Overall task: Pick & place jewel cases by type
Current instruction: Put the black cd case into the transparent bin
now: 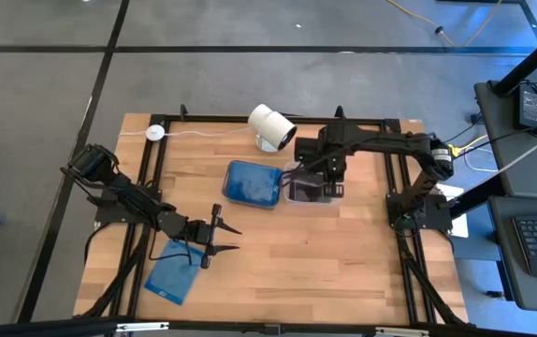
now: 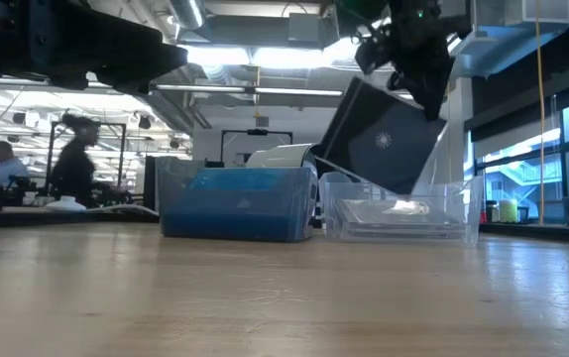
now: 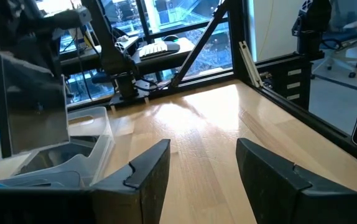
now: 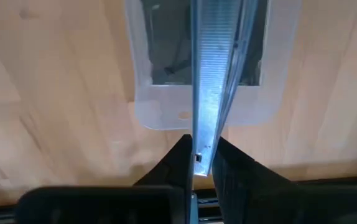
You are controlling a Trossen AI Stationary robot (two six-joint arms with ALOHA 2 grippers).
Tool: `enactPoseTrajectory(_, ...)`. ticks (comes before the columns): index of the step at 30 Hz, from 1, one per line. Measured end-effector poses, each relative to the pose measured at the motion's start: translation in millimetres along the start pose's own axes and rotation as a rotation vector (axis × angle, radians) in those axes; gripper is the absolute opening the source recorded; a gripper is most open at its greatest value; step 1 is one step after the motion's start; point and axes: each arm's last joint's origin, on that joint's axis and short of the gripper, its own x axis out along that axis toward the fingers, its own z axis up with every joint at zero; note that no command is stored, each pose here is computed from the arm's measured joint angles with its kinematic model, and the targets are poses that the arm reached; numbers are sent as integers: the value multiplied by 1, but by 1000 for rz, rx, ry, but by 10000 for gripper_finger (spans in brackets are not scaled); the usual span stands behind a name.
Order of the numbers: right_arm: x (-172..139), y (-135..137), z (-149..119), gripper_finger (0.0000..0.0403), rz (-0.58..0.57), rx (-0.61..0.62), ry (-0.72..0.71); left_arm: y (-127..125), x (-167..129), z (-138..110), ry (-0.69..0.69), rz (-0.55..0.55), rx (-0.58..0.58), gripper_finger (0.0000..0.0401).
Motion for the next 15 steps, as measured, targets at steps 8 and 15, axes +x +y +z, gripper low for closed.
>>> enactPoseTrajectory(8,23,-16,-7,51,29,19,94,0,0,0,2,0,-2,182)
enactPoseTrajectory(15,35,-14,-10,53,79,22,138,0,0,-3,26,-4,9,180)
